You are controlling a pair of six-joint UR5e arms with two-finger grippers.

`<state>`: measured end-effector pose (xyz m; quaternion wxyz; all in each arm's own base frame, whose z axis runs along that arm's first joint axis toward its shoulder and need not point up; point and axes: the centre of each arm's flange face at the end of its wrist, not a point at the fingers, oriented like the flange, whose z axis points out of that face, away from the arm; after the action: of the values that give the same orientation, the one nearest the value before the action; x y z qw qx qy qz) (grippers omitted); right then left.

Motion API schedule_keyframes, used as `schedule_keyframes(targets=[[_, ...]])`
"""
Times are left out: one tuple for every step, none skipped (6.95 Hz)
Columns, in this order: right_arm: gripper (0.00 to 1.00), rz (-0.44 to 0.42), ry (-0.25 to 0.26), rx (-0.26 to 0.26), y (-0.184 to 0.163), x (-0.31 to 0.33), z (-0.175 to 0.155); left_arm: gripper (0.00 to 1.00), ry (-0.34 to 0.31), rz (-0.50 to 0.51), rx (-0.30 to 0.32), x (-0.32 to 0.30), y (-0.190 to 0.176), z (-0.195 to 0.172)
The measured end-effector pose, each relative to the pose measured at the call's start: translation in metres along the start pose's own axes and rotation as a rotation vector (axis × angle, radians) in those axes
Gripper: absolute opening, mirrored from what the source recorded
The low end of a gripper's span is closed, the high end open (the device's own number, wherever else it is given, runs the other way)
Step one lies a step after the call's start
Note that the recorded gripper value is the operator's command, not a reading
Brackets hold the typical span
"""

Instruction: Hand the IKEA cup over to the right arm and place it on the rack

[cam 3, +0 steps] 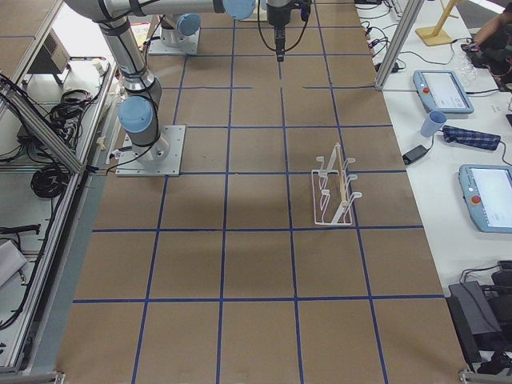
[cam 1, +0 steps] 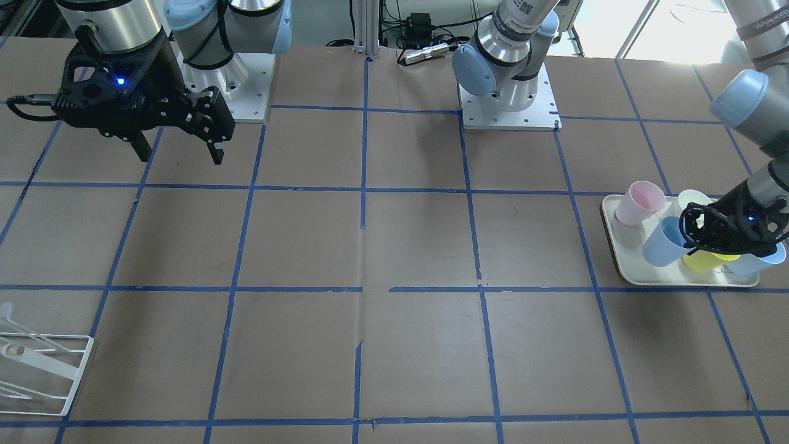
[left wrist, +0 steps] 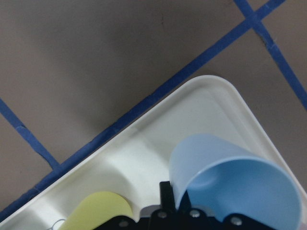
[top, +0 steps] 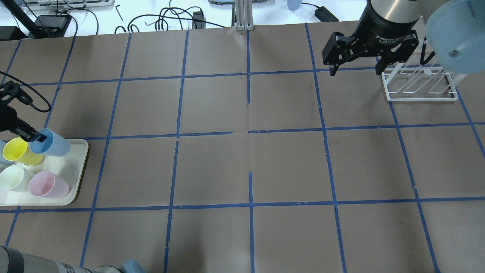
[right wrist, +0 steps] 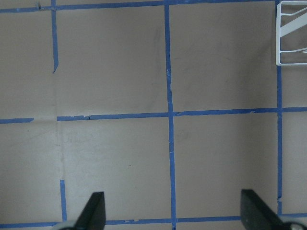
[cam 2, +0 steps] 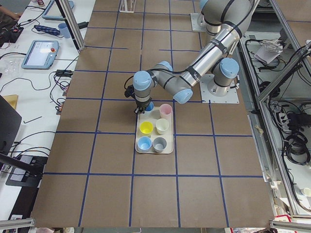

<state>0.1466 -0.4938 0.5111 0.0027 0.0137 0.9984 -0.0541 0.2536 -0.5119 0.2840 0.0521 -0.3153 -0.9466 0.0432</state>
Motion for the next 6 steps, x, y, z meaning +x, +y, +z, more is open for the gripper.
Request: schedule_keyframes(targets=[[1.00,0.000,0.000,0.000,0.000,0.000,0.000,0.00,0.085,-0.007,0.078,0.009,-0.014,-0.017],[1.00,0.000,0.000,0.000,0.000,0.000,0.000,0.00,0.207,-0.022,0.163,0.022,-0.033,-0.032],[1.00,0.000,-0.001,0.000,0.000,0.000,0.000,0.00,0.348,-0.050,0.243,0.040,-0.058,-0.042],[1.00,0.000,0.000,0.000,0.000,0.000,0.000,0.00,0.499,-0.089,0.331,0.066,-0.088,-0.050],[1.00,0.003,0.000,-0.001,0.000,0.001,0.000,0.00,0.657,-0.136,0.421,0.099,-0.119,-0.054],[1.00,0.008,-0.003,-0.002,-0.001,0.002,0.000,0.00,0.799,-0.190,0.497,0.131,-0.147,-0.054]])
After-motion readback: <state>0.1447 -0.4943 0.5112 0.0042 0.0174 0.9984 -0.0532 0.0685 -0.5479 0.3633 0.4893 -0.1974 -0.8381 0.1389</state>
